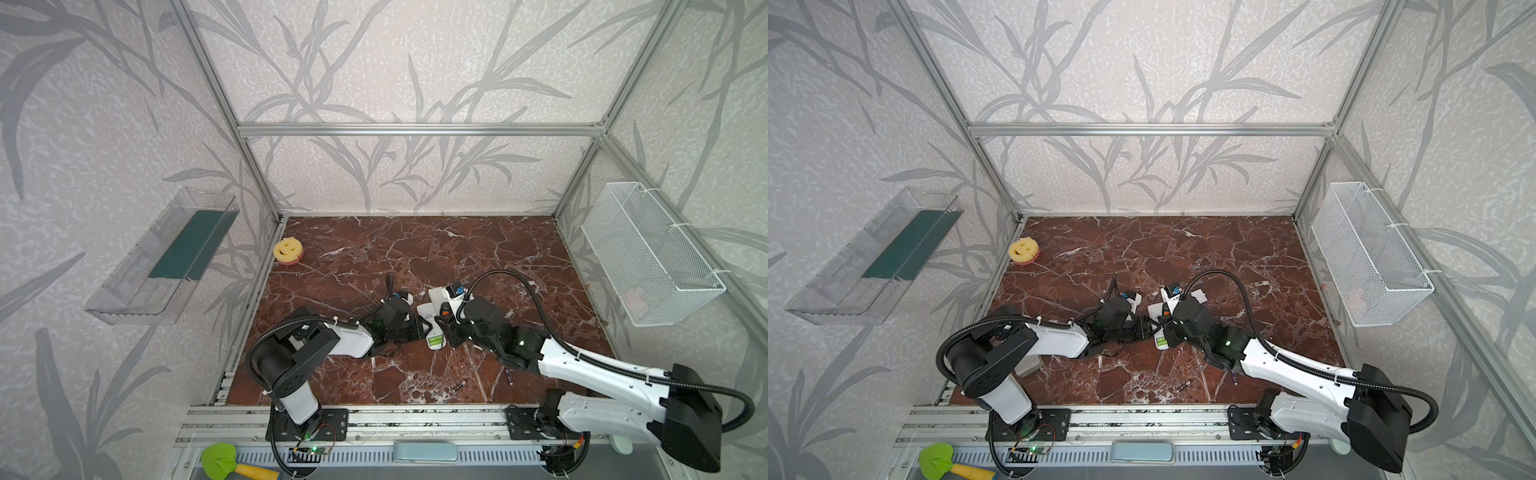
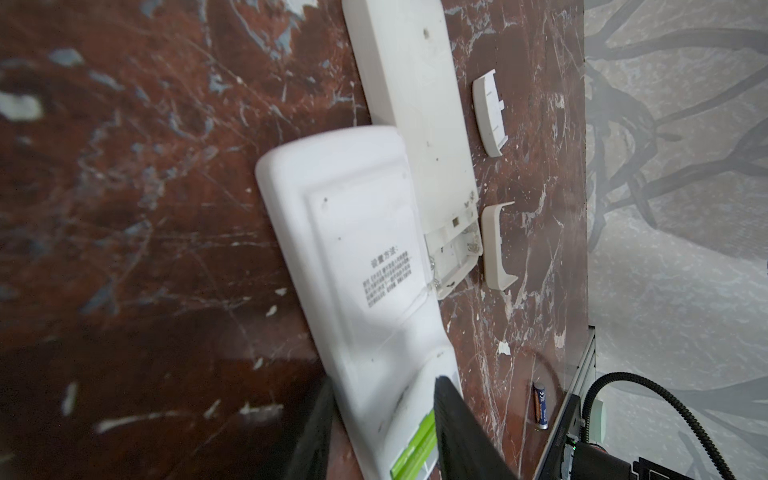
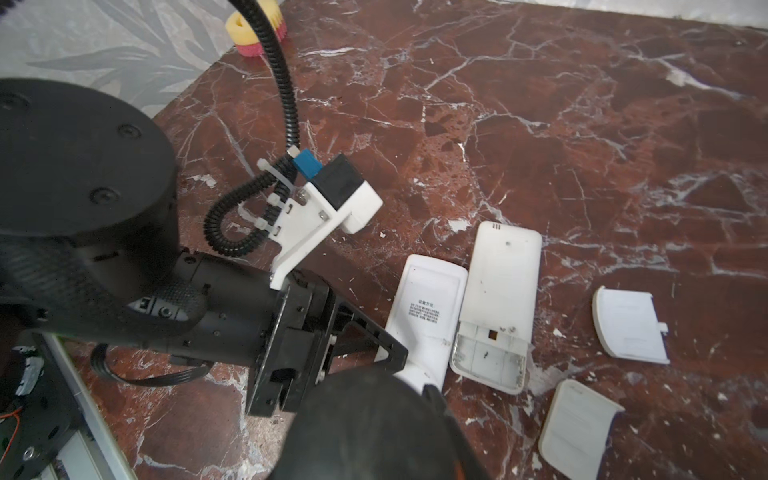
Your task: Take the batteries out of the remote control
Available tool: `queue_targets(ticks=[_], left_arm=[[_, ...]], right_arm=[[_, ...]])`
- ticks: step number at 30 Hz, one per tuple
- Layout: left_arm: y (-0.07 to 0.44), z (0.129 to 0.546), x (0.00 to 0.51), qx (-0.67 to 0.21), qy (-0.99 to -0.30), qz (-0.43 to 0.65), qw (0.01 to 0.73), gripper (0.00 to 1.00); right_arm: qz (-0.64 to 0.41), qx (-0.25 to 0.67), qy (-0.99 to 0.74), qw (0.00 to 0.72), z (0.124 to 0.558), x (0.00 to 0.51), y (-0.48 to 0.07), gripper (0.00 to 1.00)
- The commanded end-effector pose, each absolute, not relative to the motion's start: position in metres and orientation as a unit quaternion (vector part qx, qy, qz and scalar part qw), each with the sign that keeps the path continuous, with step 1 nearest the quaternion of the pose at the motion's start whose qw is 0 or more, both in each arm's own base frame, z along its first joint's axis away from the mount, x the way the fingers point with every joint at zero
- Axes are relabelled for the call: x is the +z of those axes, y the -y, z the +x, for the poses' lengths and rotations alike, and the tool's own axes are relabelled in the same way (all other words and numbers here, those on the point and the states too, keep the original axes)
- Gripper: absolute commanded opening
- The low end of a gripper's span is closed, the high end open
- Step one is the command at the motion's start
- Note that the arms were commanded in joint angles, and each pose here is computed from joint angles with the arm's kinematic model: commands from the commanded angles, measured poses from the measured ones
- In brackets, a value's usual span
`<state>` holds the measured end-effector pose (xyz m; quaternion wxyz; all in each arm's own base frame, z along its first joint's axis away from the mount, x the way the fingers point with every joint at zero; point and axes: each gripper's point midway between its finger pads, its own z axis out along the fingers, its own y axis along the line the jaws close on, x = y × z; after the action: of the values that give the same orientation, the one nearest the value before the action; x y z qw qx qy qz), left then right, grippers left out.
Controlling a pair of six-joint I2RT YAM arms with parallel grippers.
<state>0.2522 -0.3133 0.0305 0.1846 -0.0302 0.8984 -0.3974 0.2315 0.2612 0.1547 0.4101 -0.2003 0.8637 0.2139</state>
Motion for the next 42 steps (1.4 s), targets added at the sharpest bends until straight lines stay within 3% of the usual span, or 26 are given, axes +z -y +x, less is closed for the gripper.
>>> queue_targets(ticks=[1, 11, 31, 42], left_arm=[[0.300, 0.234, 0.009, -0.361, -0.920, -0.038, 0.150, 0.43], [0.299, 0.232, 0.007, -0.360, -0.920, -0.035, 0.150, 0.42], [0.301, 0.232, 0.004, -0.360, -0.921, -0.039, 0.142, 0.42], [0.300, 0.233, 0.003, -0.359, -0.922, -0.046, 0.141, 0.42]], right_arm=[[-0.131, 0.181, -0.871, 0.437, 0.247, 0.172, -0.247, 0.00], [-0.130, 0.184, -0.845, 0.485, 0.255, 0.198, -0.263, 0.00], [-0.136, 0.222, -0.834, 0.486, 0.246, 0.189, -0.303, 0.00], [-0.169, 0.180, -0.832, 0.497, 0.240, 0.170, -0.300, 0.00]])
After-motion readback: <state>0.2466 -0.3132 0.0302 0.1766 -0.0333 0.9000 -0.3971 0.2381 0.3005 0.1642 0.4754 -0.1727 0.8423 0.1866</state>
